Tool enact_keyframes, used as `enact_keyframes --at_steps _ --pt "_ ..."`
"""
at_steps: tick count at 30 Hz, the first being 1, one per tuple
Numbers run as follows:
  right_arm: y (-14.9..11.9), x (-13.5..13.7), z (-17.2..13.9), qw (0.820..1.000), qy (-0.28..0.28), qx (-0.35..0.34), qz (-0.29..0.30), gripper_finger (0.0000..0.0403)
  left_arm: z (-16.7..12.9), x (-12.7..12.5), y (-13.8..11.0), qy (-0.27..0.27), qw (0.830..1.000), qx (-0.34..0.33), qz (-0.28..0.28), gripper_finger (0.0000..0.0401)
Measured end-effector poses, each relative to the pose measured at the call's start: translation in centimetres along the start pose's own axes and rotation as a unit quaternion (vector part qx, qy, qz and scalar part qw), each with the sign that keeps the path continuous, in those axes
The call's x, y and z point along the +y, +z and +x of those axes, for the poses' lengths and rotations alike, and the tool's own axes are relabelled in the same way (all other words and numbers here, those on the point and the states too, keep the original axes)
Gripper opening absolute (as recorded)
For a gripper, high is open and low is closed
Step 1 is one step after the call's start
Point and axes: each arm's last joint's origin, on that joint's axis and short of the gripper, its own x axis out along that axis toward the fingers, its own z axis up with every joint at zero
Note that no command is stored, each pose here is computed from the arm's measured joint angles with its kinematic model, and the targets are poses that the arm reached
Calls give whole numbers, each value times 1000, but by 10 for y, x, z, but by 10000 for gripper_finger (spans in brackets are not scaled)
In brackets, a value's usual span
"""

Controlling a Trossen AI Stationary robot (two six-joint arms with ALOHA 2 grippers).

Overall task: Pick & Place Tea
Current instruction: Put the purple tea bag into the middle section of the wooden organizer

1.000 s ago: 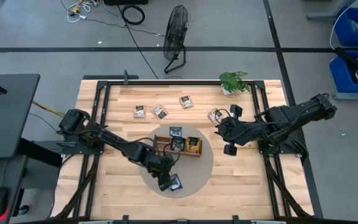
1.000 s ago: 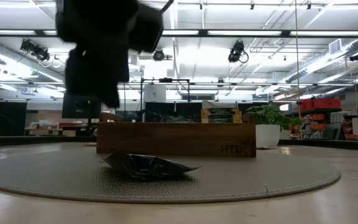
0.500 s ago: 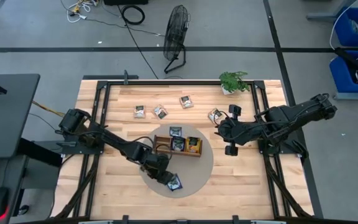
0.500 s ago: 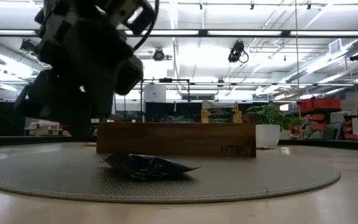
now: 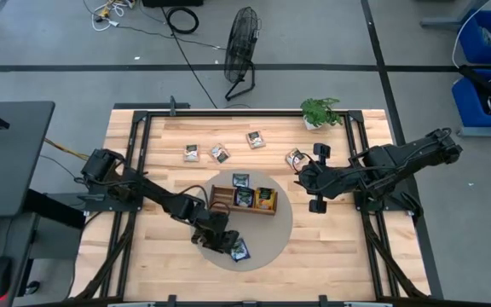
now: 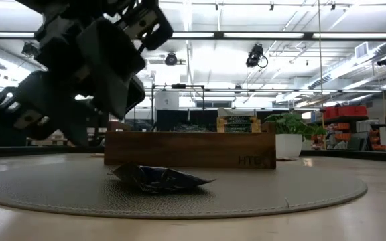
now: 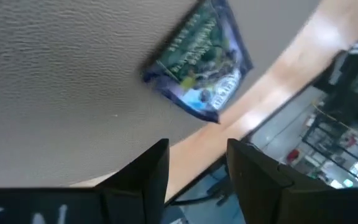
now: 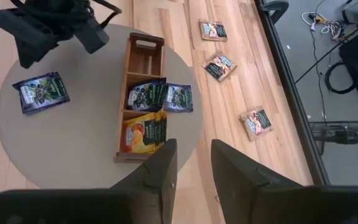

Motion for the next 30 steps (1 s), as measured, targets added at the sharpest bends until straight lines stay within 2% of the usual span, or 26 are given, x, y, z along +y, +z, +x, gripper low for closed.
enact_keyframes --at_steps 14,30 --pt "0 0 0 1000 0 1 -14 105 14 12 5 27 997 -31 -67 165" --pt "-1 0 0 1000 -2 7 -23 105 15 10 8 9 995 -66 -70 165"
